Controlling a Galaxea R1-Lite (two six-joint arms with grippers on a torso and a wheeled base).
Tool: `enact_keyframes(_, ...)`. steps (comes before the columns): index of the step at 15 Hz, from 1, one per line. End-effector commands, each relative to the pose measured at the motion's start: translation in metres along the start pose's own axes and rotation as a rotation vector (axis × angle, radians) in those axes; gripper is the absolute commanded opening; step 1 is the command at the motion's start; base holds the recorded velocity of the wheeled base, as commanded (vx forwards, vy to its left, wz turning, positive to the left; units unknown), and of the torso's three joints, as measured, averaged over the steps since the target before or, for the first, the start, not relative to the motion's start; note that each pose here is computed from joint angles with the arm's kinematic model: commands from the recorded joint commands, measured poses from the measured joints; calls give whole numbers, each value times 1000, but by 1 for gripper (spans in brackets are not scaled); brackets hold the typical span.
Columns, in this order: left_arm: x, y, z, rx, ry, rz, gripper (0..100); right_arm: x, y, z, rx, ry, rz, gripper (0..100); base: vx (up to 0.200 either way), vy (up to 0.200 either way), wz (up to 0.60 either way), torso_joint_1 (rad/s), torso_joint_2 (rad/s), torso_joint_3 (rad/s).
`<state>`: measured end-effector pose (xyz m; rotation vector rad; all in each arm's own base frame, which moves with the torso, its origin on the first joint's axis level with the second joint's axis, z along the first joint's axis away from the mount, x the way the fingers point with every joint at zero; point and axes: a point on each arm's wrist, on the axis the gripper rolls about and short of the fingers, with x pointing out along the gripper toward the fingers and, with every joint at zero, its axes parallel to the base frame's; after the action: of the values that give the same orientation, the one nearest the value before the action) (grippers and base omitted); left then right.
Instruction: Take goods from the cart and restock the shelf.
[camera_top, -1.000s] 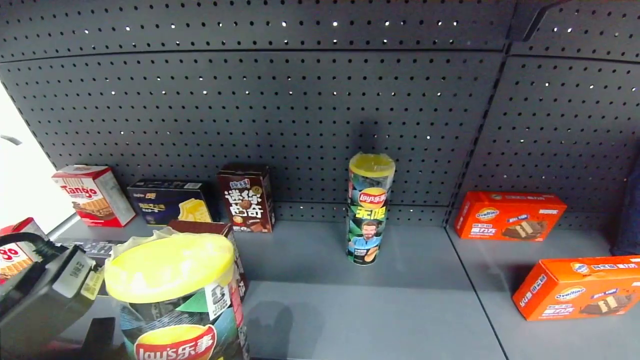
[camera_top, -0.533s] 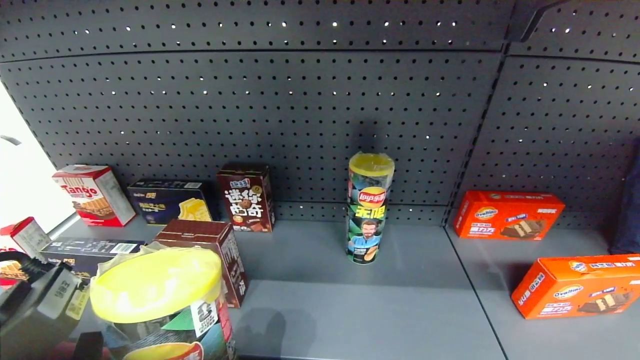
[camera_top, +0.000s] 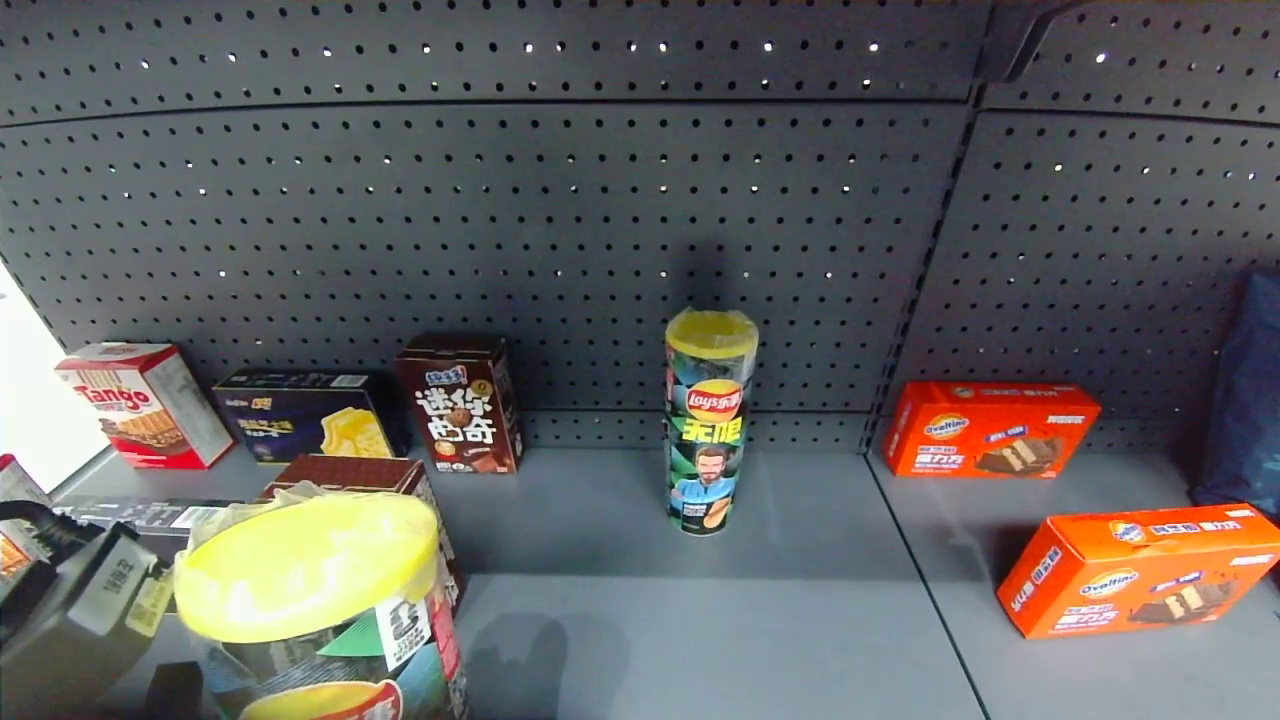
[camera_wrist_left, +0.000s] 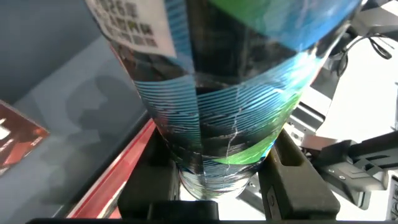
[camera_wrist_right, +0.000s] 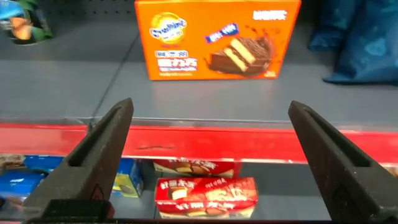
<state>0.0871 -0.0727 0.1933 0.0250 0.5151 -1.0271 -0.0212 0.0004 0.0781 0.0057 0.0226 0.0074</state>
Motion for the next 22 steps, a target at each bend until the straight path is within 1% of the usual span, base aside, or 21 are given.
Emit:
enact_keyframes(1, -1, 0, 5, 6, -17, 19, 0, 10, 1, 92, 33, -33, 68, 100, 0, 0, 0, 0, 0, 0)
enact_keyframes(2, -1, 0, 3, 6, -12, 17, 0, 28, 3, 112, 49, 28, 144, 100, 0, 0, 0, 0, 0, 0)
enact_keyframes(3, 1, 0, 1, 4, 0, 16, 0, 30, 4, 121, 20, 14, 229, 100, 0, 0, 0, 0, 0, 0)
enact_keyframes(4, 2, 0, 0, 3, 5, 13, 0, 44, 9, 128, -34, 59, 346, 100, 0, 0, 0, 0, 0, 0)
enact_keyframes(5, 1, -1, 0, 7, 7, 5, 0, 66, 15, 134, -52, 123, 420, 100, 0, 0, 0, 0, 0, 0)
enact_keyframes(7, 4, 1, -1, -3, 18, 14, 0, 107, 36, 148, -59, 187, 582, 100, 0, 0, 0, 0, 0, 0)
enact_keyframes(8, 5, 2, -1, -3, 22, 14, 0, 128, 45, 150, -61, 215, 599, 100, 0, 0, 0, 0, 0, 0)
enact_keyframes(10, 7, 2, 0, -3, 26, 10, 0, 169, 62, 152, -79, 210, 686, 100, 0, 0, 0, 0, 0, 0)
enact_keyframes(11, 6, 2, 1, -3, 24, 12, 0, 180, 66, 151, -102, 199, 706, 100, 0, 0, 0, 0, 0, 0)
enact_keyframes(12, 7, 2, 0, -6, 25, 11, 0, 203, 74, 149, -169, 185, 737, 100, 0, 0, 0, 0, 0, 0)
enact_keyframes(15, 7, 2, -1, -7, 33, 5, 0, 224, 83, 144, -249, 186, 830, 100, 0, 0, 0, 0, 0, 0)
enact_keyframes(16, 8, 2, -3, -8, 39, 3, 0, 232, 88, 143, -254, 181, 898, 100, 0, 0, 0, 0, 0, 0)
enact_keyframes(17, 8, 2, -4, -11, 41, 3, 0, 237, 91, 143, -246, 182, 936, 100, 0, 0, 0, 0, 0, 0)
enact_keyframes(19, 8, 2, -5, -12, 43, 3, 0, 252, 98, 141, -243, 184, 982, 100, 0, 0, 0, 0, 0, 0)
enact_keyframes(21, 8, 3, -9, -17, 54, 3, 0, 265, 102, 144, -265, 170, 981, 100, 0, 0, 0, 0, 0, 0)
enact_keyframes(22, 8, 2, -11, -18, 58, 2, 0, 273, 105, 141, -281, 164, 994, 100, 0, 0, 0, 0, 0, 0)
